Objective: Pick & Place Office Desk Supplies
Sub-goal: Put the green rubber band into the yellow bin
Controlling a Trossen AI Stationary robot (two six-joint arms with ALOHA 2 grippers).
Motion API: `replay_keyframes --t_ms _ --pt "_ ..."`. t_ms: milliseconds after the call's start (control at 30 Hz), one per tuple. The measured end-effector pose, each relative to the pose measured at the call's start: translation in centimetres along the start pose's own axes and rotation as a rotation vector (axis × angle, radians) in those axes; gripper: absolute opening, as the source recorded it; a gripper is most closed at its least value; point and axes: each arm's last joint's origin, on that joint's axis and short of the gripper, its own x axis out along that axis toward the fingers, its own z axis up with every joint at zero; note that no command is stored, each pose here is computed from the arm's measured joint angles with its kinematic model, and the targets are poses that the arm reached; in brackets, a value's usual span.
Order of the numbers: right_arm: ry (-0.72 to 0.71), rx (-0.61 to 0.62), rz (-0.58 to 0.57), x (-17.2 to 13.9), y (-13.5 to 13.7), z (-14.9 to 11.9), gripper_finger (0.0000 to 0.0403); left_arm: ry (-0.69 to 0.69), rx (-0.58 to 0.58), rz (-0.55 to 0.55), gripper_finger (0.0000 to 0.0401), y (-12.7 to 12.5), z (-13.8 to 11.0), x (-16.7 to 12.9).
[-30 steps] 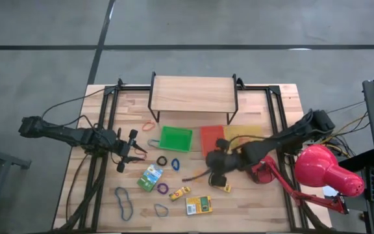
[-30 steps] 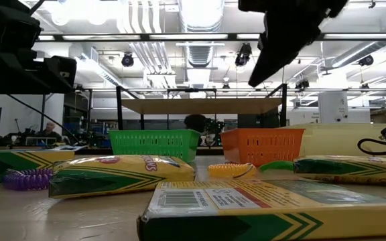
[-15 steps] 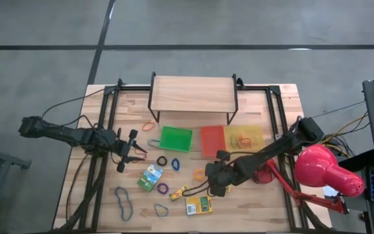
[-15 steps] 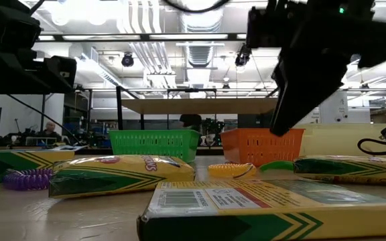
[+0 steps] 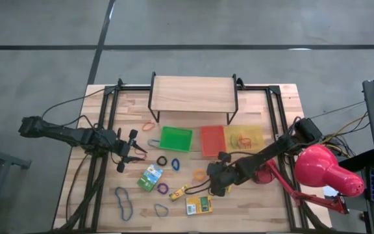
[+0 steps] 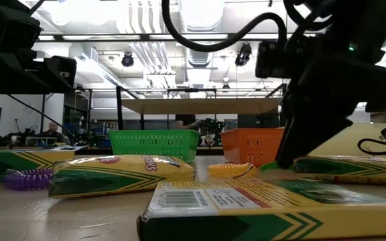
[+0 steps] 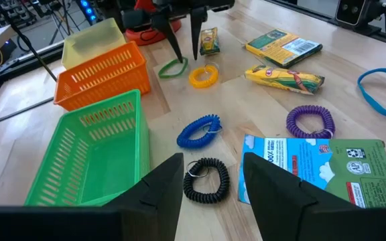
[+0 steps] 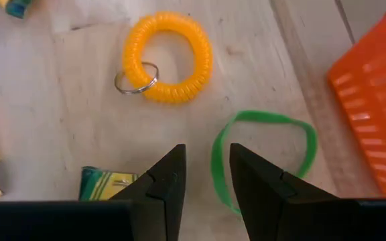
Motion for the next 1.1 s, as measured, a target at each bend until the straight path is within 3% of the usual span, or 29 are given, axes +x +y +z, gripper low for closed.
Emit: replay_keyframes --t_ms 367,800,1100 --pt "-0.015 0.009 0.002 0.59 -0.45 -0.87 0.0107 0.0 0.0 0.0 0.0159 0.0 0.0 0.0" --pt "-0.013 0.019 0.001 0.59 -0.45 -0.87 0.0014 0.0 0.0 0.0 0.0159 0.0 0.0 0.0" --pt "-0.031 0.013 0.015 -0.02 -0.05 0.0 0.0009 0.0 0.0 0.0 0.0159 0.0 0.0 0.0"
